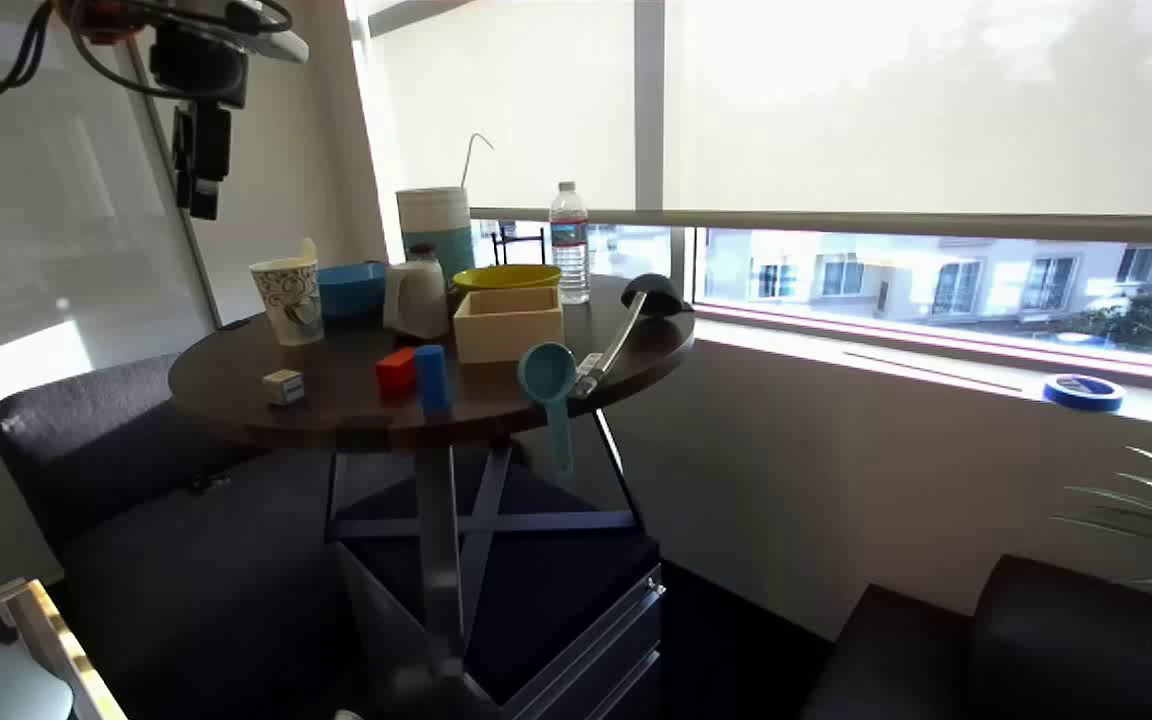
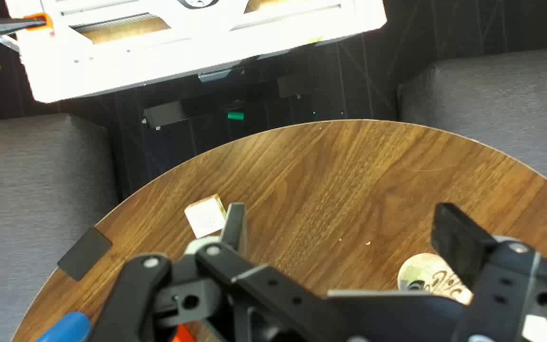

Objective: Remove the folk and spoon from the coffee cup

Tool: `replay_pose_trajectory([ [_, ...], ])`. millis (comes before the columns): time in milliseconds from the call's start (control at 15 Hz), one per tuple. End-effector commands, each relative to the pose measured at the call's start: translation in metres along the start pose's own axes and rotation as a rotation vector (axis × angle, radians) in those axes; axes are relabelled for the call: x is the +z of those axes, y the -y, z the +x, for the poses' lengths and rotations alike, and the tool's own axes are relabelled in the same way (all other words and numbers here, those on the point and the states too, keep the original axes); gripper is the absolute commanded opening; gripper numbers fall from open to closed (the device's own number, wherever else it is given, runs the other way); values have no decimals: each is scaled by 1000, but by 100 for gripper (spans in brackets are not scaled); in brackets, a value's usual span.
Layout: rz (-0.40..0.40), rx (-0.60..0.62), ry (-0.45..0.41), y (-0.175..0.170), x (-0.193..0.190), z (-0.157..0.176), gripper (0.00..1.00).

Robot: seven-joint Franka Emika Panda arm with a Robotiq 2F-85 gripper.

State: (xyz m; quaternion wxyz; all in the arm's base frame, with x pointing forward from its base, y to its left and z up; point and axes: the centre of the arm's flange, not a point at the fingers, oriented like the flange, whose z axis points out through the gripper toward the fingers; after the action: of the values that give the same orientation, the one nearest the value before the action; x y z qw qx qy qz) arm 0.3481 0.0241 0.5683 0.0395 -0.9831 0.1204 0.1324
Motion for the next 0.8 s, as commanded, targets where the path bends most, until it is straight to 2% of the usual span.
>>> replay_pose_trajectory([
  [0, 0, 0, 0, 0, 0, 0, 100],
  [333, 0, 0, 0, 0, 0, 0, 100],
  [533, 41, 31, 7, 30, 4, 0, 100],
  [733, 115, 155, 22, 62, 10, 3, 100],
])
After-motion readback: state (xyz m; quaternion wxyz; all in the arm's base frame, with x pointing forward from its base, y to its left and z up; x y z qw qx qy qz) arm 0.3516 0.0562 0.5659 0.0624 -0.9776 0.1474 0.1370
